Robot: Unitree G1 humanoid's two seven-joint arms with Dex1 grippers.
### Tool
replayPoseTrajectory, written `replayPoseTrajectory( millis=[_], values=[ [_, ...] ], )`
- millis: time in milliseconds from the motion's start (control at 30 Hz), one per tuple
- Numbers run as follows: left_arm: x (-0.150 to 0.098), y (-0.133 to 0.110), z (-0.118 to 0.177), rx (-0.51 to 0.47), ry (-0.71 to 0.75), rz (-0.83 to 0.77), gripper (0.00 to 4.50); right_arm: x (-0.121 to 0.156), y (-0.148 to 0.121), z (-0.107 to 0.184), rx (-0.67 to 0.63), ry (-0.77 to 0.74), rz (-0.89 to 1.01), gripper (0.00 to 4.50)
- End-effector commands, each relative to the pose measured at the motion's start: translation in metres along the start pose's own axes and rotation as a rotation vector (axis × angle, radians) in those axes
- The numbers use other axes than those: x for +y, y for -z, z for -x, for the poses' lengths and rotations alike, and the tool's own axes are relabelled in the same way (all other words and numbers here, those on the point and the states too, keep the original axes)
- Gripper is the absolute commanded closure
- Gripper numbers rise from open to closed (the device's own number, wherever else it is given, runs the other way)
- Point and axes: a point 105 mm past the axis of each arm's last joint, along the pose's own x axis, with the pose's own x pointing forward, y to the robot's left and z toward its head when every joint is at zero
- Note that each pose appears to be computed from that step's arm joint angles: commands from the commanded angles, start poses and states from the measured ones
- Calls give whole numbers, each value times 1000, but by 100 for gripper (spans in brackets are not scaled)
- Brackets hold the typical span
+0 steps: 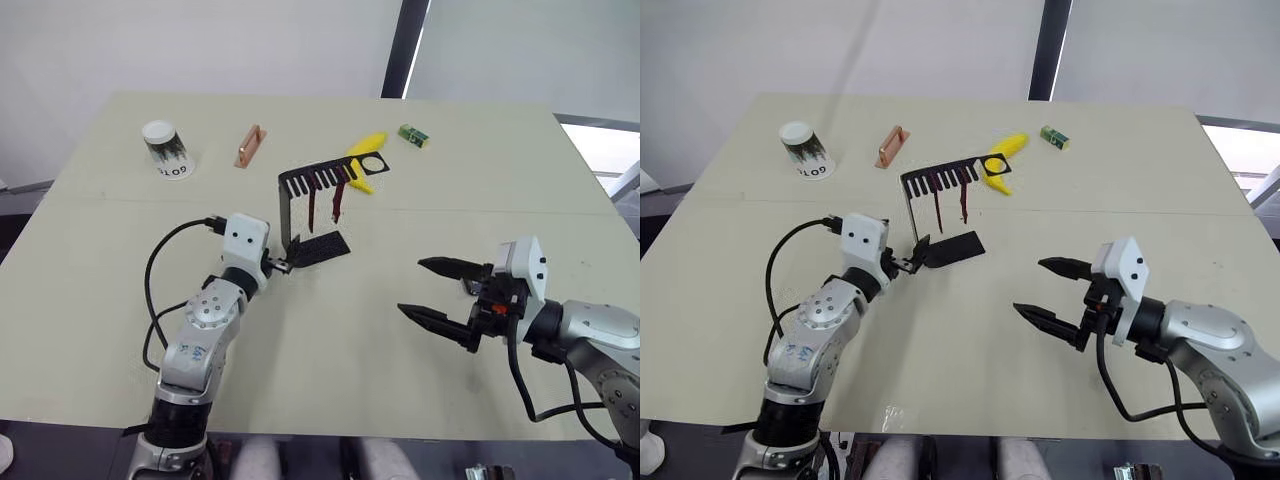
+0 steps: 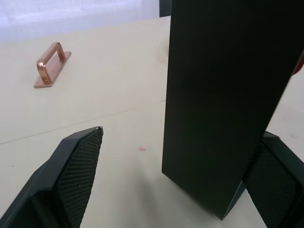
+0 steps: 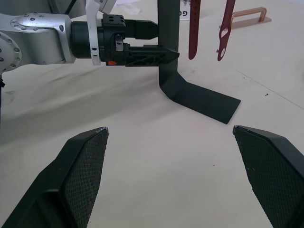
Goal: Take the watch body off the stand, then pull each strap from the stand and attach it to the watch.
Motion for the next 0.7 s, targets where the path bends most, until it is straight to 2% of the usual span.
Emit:
replayPoseTrajectory(
  millis=[33,67,100,167,700],
  values=[
    [3,-11,-1,-55,-23,-26,80,-3,-9,1,-34,25,30,0],
    [1,-10,-3,-52,-16,-21,114,-2,-9,0,-33,21,27,0],
    [0,-9,-4,-50,-12,-19,184,-2,-8,0,-32,16,25,0],
    [-1,-8,-7,-47,-10,-25,251,-1,-7,0,-31,12,24,0],
    [-7,-15,-23,-79,50,-30,251,-4,-14,-4,-50,21,22,0]
  ],
)
